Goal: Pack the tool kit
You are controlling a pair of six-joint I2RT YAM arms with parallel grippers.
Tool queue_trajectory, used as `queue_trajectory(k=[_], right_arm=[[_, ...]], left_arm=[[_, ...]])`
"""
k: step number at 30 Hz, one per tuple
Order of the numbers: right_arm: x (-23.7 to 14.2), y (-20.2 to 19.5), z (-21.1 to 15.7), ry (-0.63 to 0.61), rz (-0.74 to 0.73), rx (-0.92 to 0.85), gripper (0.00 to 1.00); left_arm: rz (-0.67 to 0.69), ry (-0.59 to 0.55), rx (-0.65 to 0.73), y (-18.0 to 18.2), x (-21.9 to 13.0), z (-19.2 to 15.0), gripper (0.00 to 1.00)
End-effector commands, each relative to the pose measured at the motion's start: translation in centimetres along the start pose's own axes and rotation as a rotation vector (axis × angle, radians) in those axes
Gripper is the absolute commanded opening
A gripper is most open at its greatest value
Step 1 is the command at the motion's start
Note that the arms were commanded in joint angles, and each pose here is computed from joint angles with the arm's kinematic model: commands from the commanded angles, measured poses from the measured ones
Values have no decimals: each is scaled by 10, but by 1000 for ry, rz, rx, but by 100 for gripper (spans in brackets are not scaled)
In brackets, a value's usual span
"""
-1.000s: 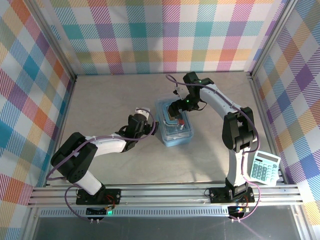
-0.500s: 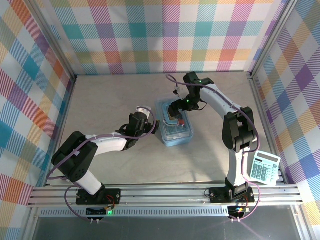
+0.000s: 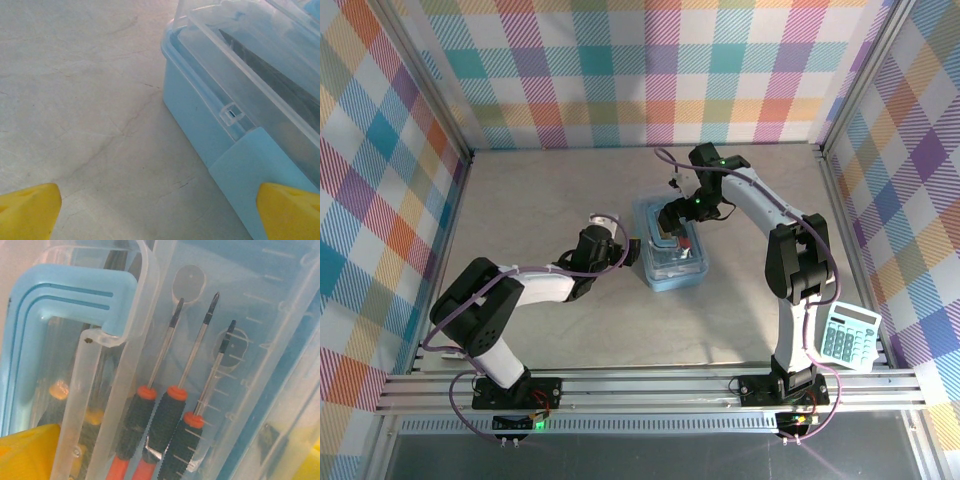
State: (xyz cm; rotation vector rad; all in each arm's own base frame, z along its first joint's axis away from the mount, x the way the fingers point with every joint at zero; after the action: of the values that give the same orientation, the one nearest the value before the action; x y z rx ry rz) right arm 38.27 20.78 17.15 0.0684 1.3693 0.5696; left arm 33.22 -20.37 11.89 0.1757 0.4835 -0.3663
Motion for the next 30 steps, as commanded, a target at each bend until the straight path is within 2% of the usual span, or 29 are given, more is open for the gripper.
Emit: queue_trajectory(k=[1,16,30], right_arm=[[18,13,-32,174,68,-9,99],[15,14,-32,181,59,0,99],[12,15,-32,183,52,4,99]], left_arm=[[-28,106,4,-3,9,-36,100],[-51,102,-66,3,14,-53,100],[-64,111,-53,2,30,-49,100]])
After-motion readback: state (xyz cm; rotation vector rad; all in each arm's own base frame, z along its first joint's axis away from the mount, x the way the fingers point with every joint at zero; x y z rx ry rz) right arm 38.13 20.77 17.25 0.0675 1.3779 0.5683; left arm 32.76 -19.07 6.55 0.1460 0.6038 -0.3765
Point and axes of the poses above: each hand's point on the last joint's axis, 136 mm out from that joint toward the fingers, its own x axis out along the fingers, its own y axis along the line the jaws close on, z = x × y, the point moved 6 cm from there along -x, back along the fingers, and after that the axes turned 12 degrees about x, right-handed, at the moved point
